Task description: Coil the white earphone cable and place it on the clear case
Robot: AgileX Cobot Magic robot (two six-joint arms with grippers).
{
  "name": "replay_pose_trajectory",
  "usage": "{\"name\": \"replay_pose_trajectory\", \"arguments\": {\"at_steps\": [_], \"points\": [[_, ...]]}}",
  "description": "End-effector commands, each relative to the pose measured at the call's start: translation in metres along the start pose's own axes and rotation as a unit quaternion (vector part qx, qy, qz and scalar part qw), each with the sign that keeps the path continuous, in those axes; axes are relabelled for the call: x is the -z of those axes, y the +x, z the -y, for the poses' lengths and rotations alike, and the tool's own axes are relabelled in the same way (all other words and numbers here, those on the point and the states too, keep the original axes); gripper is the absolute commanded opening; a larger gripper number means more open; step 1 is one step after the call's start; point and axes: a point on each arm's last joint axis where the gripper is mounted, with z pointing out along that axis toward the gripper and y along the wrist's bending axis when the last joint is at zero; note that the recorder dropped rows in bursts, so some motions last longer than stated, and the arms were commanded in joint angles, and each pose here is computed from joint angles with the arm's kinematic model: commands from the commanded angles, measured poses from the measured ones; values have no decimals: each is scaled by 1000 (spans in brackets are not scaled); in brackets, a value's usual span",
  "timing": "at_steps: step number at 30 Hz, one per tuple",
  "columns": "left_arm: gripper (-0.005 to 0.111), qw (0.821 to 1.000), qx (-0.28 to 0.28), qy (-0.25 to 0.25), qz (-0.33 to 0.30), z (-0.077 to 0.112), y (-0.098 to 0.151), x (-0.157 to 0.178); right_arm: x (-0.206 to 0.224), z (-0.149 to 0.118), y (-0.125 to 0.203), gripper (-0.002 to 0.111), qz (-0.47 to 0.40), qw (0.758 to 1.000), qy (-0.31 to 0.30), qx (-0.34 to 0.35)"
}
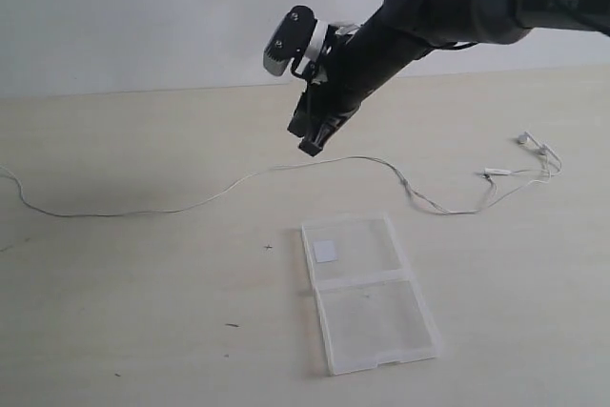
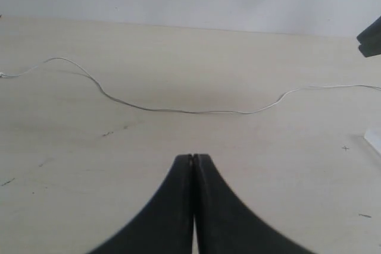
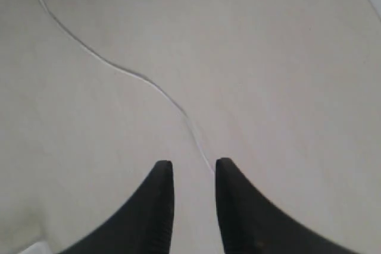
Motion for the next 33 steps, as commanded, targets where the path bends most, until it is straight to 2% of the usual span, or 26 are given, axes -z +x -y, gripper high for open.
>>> {"name": "replay_pose_trajectory", "arguments": {"at_steps": [1, 12, 15, 17, 22, 28, 33], "points": [[0, 1000, 4, -1, 6, 0, -1, 0, -15, 4, -5, 35, 12, 999, 29, 12], [0, 1000, 4, -1, 6, 0, -1, 0, -38, 6, 4, 36, 13, 999, 46, -20], [0, 1000, 4, -1, 6, 0, -1, 0, -39, 6, 3, 36, 26, 995, 47, -86], [0, 1000, 4, -1, 6, 0, -1, 0, -41, 7, 3, 35, 32, 992, 51, -107], [0, 1000, 4, -1, 6, 0, -1, 0, -41, 10, 5, 37, 18, 995, 66, -74], [0, 1000, 4, -1, 6, 0, -1, 0, -40, 12, 13, 52, -31, 996, 81, 9], [0, 1000, 4, -1, 6, 0, -1, 0, -40, 13, 14, 53, -38, 995, 84, 24]]}}
